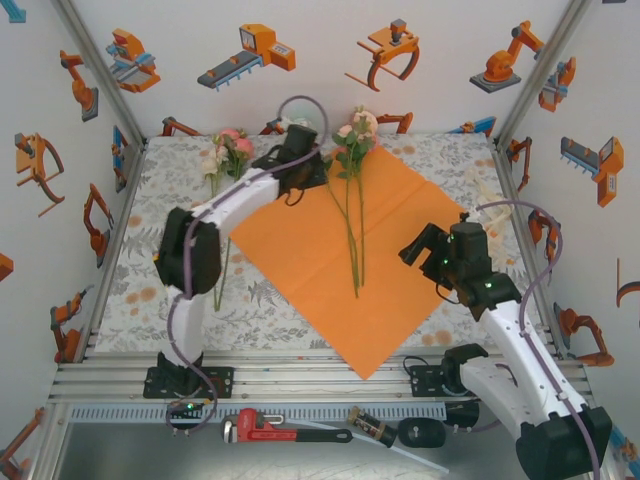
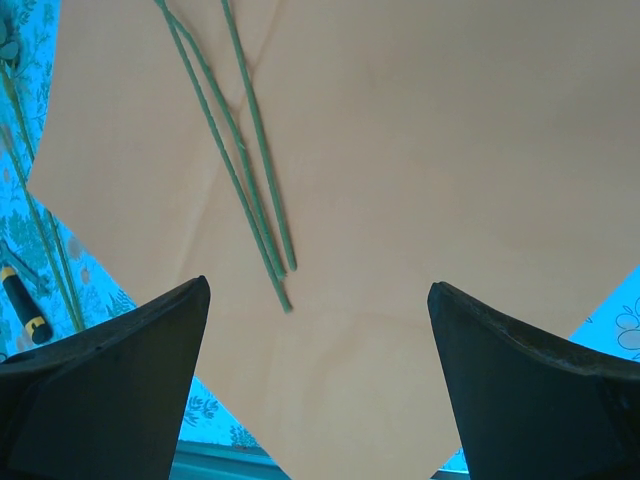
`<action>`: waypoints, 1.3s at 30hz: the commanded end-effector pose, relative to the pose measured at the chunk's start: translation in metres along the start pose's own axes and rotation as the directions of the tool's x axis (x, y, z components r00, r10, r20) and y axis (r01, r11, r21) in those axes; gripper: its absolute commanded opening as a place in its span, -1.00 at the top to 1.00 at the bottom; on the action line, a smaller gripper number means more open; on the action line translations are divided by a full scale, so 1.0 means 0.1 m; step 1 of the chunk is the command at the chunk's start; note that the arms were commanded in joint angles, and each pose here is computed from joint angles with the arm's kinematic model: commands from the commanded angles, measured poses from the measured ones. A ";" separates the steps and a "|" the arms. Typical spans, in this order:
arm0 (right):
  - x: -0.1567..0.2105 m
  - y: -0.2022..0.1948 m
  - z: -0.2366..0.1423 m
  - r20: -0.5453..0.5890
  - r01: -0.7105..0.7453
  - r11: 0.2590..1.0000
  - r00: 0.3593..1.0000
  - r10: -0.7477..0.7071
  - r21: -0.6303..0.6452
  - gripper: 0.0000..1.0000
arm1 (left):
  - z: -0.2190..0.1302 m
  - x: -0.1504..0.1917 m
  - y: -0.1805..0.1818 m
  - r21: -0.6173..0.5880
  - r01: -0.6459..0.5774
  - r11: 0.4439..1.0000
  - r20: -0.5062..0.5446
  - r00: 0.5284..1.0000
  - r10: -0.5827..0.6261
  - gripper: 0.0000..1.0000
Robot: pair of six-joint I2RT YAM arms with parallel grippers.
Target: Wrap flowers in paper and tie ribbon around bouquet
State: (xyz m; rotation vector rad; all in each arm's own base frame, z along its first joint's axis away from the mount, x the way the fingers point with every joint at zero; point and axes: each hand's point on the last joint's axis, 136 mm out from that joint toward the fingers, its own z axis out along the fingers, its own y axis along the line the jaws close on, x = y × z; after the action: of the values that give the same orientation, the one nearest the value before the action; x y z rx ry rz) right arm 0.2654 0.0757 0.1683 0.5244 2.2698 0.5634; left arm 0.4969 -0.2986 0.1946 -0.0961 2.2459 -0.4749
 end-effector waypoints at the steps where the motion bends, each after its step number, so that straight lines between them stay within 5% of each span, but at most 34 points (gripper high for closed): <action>1: -0.02 -0.01 -0.03 0.023 0.008 1.000 1.000 -0.008 0.002 -0.62 | -0.29 -0.38 0.88 -0.193 -0.033 0.981 0.096 0.994 0.053 0.22; 6: -0.01 0.02 0.06 0.007 -0.002 1.000 1.000 0.002 -0.014 -0.62 | -0.50 -0.27 2.12 -0.437 -0.047 0.898 0.020 0.998 0.061 0.24; 12: -0.02 0.07 0.10 -0.014 -0.002 1.000 1.000 0.002 -0.019 -0.62 | -0.24 -0.03 2.75 -0.465 -0.047 0.884 -0.138 0.990 -0.020 0.25; 22: -0.05 0.04 0.04 0.005 -0.004 1.000 1.000 0.004 -0.005 -0.62 | 0.23 0.06 3.01 -0.493 -0.135 0.860 -0.267 0.964 -0.002 0.20; 39: -0.11 0.06 -0.04 0.024 0.005 1.000 1.000 -0.005 0.003 -0.62 | 0.54 0.04 3.17 -0.504 -0.220 0.835 -0.425 0.905 -0.018 0.23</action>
State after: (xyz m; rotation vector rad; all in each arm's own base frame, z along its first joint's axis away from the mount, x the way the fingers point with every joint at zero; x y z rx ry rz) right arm 0.2678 0.0769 0.1613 0.5301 2.2961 0.5562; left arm 0.5737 -0.0304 0.0518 -0.2010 2.6529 0.2204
